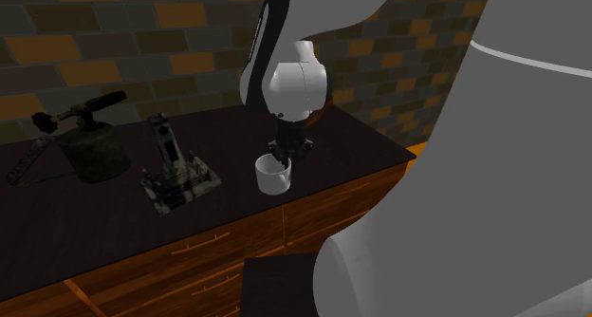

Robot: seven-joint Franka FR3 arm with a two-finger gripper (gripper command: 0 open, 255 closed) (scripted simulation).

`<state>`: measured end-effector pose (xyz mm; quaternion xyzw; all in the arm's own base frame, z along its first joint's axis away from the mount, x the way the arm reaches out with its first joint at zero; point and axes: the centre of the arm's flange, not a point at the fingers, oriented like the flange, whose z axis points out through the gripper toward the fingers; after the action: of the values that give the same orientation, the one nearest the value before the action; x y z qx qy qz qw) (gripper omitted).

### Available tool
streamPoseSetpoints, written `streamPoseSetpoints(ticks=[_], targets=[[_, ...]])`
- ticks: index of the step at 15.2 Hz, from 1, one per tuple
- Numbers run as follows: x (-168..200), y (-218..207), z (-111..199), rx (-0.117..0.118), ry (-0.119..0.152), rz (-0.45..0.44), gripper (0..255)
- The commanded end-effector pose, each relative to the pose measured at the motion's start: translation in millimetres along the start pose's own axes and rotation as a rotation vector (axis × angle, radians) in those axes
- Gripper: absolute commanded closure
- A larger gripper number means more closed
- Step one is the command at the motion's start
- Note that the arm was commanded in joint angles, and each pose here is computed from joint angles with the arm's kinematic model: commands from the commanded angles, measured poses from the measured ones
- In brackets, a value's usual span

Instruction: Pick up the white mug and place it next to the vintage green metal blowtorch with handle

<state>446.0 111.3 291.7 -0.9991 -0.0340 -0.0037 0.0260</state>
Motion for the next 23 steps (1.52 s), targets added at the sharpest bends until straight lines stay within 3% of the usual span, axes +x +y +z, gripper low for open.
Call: streamPoseSetpoints(ticks=[1,23], targets=[[0.0,-0.1,0.0,0.0,0.0,0.0,255],[1.0,-5.8,-110.6,0.0,0.0,0.0,255]])
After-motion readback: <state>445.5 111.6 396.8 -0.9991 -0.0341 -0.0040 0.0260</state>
